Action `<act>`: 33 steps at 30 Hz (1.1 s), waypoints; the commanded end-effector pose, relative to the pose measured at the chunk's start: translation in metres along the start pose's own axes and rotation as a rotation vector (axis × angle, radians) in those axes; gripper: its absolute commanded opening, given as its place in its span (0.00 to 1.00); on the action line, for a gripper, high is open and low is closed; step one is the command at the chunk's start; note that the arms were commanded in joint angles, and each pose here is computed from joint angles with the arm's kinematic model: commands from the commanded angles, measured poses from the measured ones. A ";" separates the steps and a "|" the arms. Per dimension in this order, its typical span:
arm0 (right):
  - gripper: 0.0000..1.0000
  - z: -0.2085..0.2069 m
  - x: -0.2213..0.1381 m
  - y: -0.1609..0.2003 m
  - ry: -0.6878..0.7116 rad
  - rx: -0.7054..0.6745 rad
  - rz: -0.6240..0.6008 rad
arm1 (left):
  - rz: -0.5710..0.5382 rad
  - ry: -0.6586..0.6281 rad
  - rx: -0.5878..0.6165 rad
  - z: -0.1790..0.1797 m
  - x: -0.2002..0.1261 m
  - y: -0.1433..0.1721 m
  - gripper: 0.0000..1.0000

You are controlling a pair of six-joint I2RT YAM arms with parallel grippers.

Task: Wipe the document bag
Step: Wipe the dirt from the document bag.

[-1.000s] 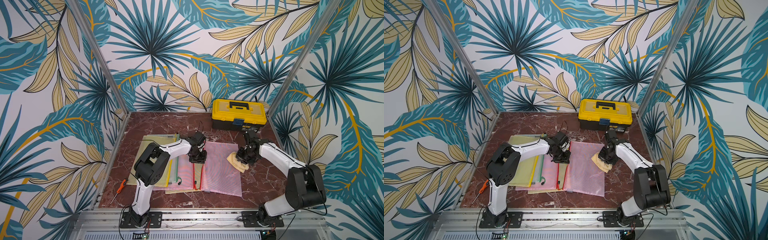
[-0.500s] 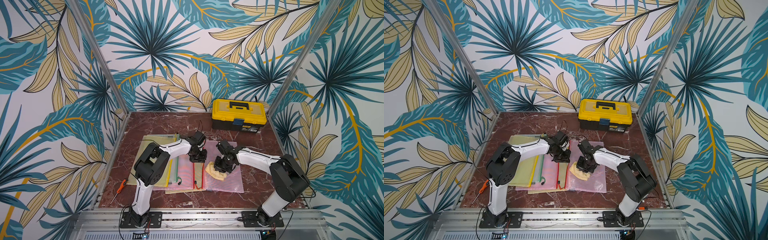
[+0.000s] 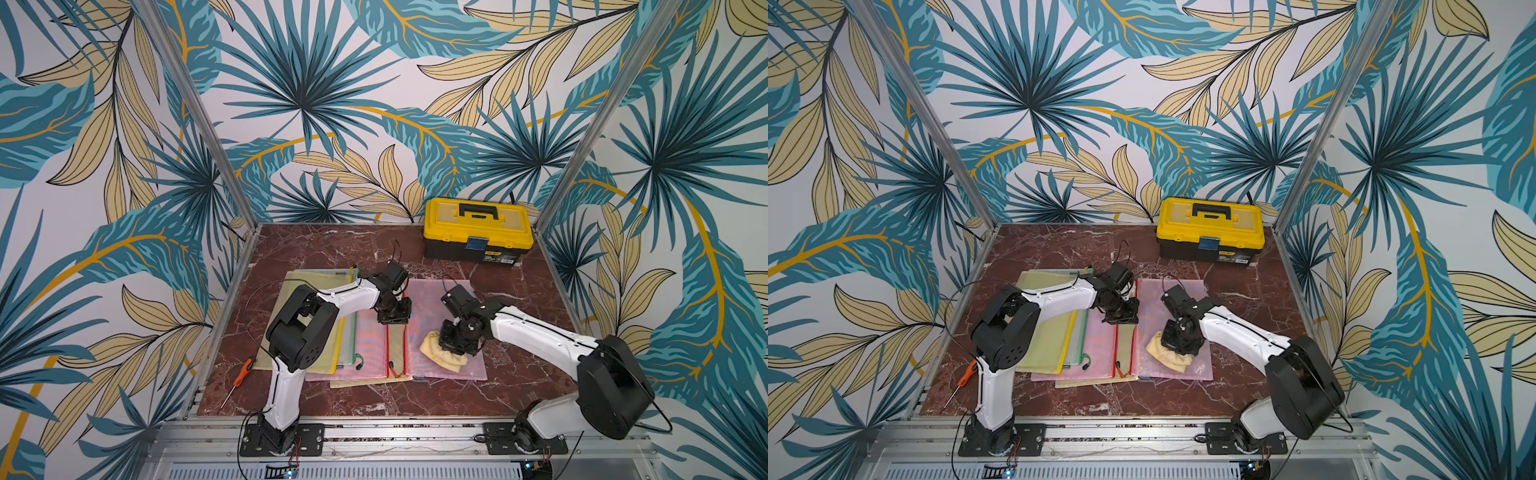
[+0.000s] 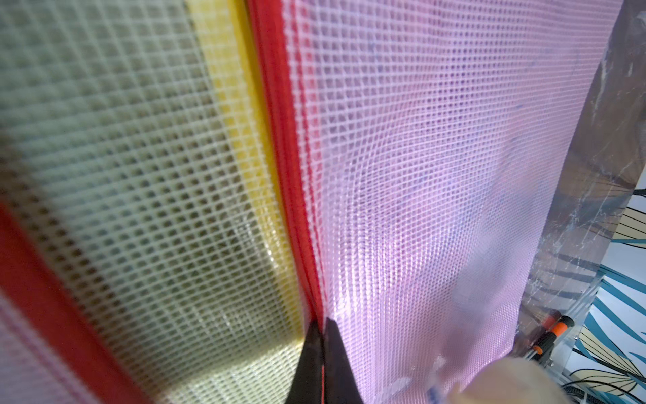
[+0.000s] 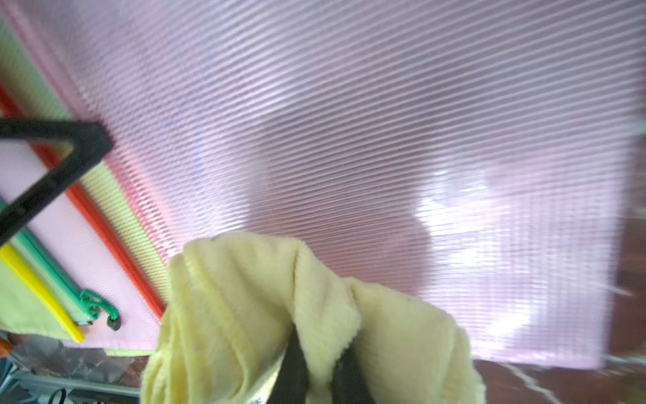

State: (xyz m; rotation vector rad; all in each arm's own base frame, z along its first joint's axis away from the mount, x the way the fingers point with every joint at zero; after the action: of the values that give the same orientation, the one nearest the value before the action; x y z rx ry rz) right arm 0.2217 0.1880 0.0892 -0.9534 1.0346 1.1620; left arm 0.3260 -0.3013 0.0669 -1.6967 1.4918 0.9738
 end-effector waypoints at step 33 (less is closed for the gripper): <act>0.00 -0.014 0.021 0.026 -0.057 0.136 0.044 | -0.001 0.043 0.002 -0.006 0.002 -0.006 0.00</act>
State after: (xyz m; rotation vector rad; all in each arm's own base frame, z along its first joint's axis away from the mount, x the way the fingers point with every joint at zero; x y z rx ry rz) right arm 0.1965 0.1947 0.0650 -0.8150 1.0589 1.1823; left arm 0.3283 -0.3050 0.0696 -1.7174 1.5135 0.9488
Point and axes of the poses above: each gripper's point midway between its finger pads, its own x axis out along the fingers, its own z axis along the line the jaws close on, y = z × x, the point moved 4 cm from there along -x, back along the fingers, and after that the axes turned 10 degrees about -x, right-handed, at the moved point
